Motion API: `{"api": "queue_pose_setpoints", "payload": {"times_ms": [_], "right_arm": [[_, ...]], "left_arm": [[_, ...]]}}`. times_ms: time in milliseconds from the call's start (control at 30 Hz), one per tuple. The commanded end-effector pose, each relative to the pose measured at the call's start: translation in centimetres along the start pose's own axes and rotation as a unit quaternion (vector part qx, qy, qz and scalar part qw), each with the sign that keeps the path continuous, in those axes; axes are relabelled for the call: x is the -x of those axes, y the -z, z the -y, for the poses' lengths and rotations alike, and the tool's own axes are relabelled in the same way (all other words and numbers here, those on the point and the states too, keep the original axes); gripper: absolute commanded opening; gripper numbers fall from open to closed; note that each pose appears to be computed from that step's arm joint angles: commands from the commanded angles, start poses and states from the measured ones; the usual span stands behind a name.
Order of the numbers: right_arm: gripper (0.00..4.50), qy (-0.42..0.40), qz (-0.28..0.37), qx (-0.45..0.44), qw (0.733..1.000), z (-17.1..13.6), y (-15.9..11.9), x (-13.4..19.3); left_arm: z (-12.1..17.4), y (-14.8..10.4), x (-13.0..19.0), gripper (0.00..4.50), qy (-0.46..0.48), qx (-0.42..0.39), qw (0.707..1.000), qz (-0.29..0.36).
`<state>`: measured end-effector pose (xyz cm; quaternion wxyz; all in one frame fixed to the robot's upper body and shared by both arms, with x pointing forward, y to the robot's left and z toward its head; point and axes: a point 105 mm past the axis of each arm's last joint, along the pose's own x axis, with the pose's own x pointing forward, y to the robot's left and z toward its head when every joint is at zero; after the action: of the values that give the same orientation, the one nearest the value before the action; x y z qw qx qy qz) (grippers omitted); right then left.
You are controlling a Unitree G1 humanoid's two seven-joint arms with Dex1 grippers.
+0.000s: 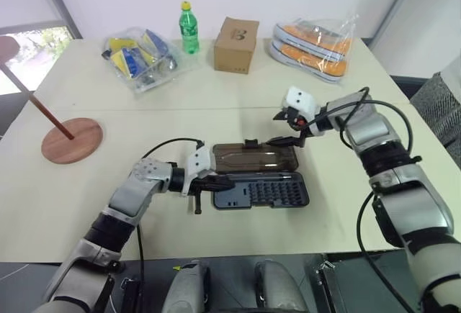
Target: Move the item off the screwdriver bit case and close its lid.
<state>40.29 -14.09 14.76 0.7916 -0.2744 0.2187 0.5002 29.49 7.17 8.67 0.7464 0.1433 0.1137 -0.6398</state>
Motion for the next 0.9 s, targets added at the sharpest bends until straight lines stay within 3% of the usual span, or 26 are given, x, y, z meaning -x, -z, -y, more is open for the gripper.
{"api": "queue_pose_setpoints", "payload": {"times_ms": [33, 433, 533, 767, 900], "right_arm": [[4.46, -0.007, -0.007, 0.015, 1.0, 0.3, 0.0, 0.2], [4.46, 0.003, -0.021, -0.01, 1.0, 0.8, 2.2, -0.1], [3.57, 0.003, -0.02, -0.014, 1.0, 0.7, 2.3, -0.3], [0.08, 0.005, -0.023, -0.017, 1.0, 0.7, 2.5, -0.5], [0.03, 0.003, -0.027, -0.019, 0.999, 0.5, 2.8, -0.6]], "left_arm": [[-0.4, 0.0, 0.6, 0.0, -0.021, -0.001, 1.0, -0.004], [-0.2, 0.0, 0.8, 0.0, -0.024, -0.006, 1.0, -0.009], [-0.2, -0.1, 0.7, 0.0, -0.024, -0.006, 1.0, -0.009], [-0.3, -0.1, 0.8, 0.0, -0.025, -0.008, 1.0, -0.01], [-0.3, -0.1, 0.9, 0.0, -0.027, -0.009, 1.0, -0.011]]}}
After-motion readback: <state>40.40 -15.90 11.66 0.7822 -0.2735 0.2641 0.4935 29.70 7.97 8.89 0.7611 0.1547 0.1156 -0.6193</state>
